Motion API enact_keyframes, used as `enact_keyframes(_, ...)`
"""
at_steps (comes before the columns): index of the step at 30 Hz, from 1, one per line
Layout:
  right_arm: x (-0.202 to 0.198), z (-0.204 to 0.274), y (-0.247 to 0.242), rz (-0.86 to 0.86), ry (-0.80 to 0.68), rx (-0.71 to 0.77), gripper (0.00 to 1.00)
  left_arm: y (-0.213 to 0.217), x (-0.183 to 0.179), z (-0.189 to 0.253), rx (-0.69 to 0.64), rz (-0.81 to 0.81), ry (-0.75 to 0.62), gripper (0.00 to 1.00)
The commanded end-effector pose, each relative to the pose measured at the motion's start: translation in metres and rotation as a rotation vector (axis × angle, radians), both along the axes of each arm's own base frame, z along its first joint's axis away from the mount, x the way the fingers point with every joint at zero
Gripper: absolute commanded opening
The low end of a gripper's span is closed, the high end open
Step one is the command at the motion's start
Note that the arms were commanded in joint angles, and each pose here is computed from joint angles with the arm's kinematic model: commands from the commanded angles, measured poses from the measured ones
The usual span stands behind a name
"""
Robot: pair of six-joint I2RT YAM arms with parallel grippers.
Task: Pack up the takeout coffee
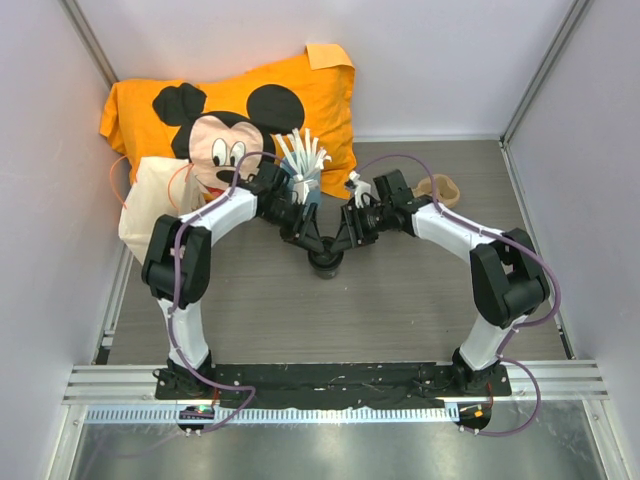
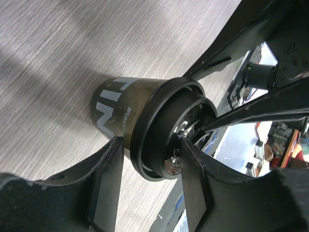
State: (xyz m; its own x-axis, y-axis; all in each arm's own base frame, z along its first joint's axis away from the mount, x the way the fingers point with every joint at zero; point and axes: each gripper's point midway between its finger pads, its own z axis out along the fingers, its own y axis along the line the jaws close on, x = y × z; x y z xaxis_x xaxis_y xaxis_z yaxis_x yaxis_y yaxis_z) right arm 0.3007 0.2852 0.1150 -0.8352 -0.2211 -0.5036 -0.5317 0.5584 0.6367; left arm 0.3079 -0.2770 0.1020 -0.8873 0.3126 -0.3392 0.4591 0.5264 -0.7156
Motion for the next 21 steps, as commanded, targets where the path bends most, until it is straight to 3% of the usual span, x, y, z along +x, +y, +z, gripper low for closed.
enact_keyframes(1,0.008,0.037,0.013,0.084,-0.059,0.119,0.5,0.006,0.001,-0.022,0.07,-0.052,-0.015,0.5)
enact_keyframes(7,0.023,0.05,0.002,0.083,-0.068,0.166,0.5,0.004,-0.001,-0.02,0.064,-0.106,-0.027,0.51)
enact_keyframes(21,0.016,0.012,-0.012,0.088,0.004,0.117,0.5,-0.01,0.008,-0.006,0.079,-0.118,-0.057,0.56)
